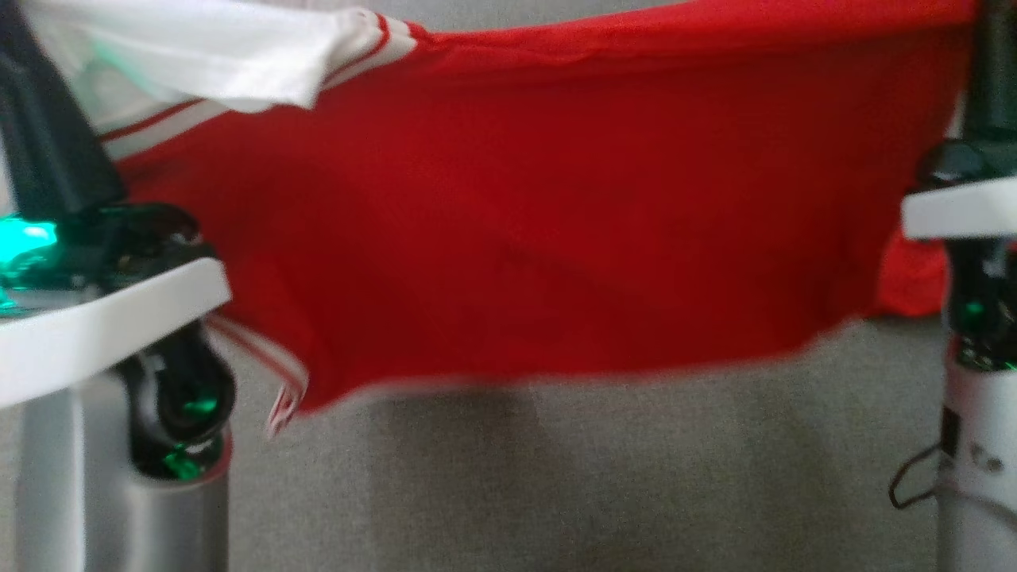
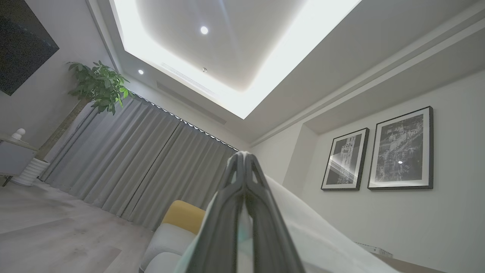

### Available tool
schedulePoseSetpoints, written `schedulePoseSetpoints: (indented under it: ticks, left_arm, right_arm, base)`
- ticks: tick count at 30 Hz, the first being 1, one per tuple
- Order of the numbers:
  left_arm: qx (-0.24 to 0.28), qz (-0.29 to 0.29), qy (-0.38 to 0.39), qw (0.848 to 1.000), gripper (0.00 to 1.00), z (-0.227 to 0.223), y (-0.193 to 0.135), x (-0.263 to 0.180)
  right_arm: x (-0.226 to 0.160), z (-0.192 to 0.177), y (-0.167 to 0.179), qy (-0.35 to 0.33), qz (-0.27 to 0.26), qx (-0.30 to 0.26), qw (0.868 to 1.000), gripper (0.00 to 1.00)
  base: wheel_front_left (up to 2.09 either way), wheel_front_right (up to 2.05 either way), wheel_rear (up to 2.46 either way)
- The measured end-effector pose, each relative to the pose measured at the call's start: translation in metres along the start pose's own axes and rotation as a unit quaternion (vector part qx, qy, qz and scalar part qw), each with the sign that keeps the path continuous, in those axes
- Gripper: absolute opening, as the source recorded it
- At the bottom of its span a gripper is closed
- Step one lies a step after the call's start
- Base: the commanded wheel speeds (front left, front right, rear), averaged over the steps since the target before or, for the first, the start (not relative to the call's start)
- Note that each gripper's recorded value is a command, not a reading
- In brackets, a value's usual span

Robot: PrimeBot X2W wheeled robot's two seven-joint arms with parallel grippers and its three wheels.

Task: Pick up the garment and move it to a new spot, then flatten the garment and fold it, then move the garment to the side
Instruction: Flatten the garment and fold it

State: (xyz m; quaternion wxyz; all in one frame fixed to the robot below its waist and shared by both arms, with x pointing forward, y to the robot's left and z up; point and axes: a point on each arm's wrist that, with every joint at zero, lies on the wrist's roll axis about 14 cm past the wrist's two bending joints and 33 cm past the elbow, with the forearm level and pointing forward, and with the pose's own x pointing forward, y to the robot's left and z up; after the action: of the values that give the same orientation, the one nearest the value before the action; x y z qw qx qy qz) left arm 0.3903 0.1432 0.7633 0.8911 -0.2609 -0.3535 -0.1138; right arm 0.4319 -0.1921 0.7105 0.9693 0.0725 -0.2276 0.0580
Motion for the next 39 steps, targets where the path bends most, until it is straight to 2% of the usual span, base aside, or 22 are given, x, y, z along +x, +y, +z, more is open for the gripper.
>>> schedulePoseSetpoints:
  ticks: [5, 7, 10, 12, 16, 19, 22, 29, 31, 34, 37, 39]
  left_arm:
    - [-0.018, -0.003, 0.01, 1.0, 0.0, 0.009, -0.004, 0.007]
    - [-0.013, -0.002, 0.032, 0.999, 0.0, -0.001, 0.001, 0.014]
    - [-0.042, 0.013, 0.067, 0.997, 0.0, -0.026, 0.015, 0.035]
    - [-0.045, 0.026, 0.094, 0.994, 0.0, -0.048, 0.032, 0.054]
    - [0.0, 0.025, 0.125, 0.992, 0.0, -0.085, 0.064, 0.099]
    - [0.044, 0.028, 0.131, 0.99, 0.0, -0.107, 0.09, 0.132]
    - [0.069, 0.04, 0.124, 0.989, 0.0, -0.123, 0.112, 0.157]
    - [0.101, 0.033, 0.067, 0.992, 0.0, -0.11, 0.129, 0.196]
    - [0.104, 0.03, 0.071, 0.992, 0.0, -0.115, 0.135, 0.197]
    - [0.11, 0.034, 0.111, 0.987, 0.0, -0.143, 0.147, 0.177]
    - [0.112, 0.047, 0.168, 0.978, 0.0, -0.179, 0.162, 0.138]
    - [0.112, 0.06, 0.215, 0.968, 0.0, -0.205, 0.172, 0.102]
  right_arm:
    - [-0.008, 0.011, -0.002, 0.01, -0.012, -0.008, 1.0, 0.0]
    - [-0.006, 0.003, -0.005, 0.028, -0.016, -0.013, 0.999, 0.0]
    - [0.004, -0.023, -0.011, 0.068, -0.025, -0.012, 0.997, 0.0]
    - [0.02, -0.039, -0.014, 0.084, -0.026, -0.01, 0.996, 0.0]
    - [0.077, -0.068, -0.001, 0.104, -0.002, -0.013, 0.994, 0.0]
    - [0.124, -0.085, 0.015, 0.096, 0.026, 0.004, 0.995, 0.0]
    - [0.158, -0.101, 0.022, 0.083, 0.043, -0.015, 0.996, 0.0]
    - [0.205, -0.107, 0.008, 0.013, 0.027, -0.034, 0.999, 0.0]
    - [0.21, -0.119, 0.011, 0.019, 0.03, -0.036, 0.999, 0.0]
    - [0.2, -0.158, 0.013, 0.065, 0.034, -0.036, 0.997, 0.0]
    - [0.176, -0.201, 0.012, 0.125, 0.04, -0.045, 0.99, 0.0]
    - [0.149, -0.235, 0.011, 0.182, 0.044, -0.05, 0.981, 0.0]
  base:
    - [0.0, 0.0, 0.0]
    - [0.0, 0.0, 0.0]
    - [0.0, 0.0, 0.0]
    - [0.0, 0.0, 0.0]
    - [0.0, 0.0, 0.0]
    - [0.0, 0.0, 0.0]
    - [0.0, 0.0, 0.0]
    - [0.0, 0.0, 0.0]
    - [0.0, 0.0, 0.0]
    - [0.0, 0.0, 0.0]
    - [0.0, 0.0, 0.0]
    - [0.0, 0.0, 0.0]
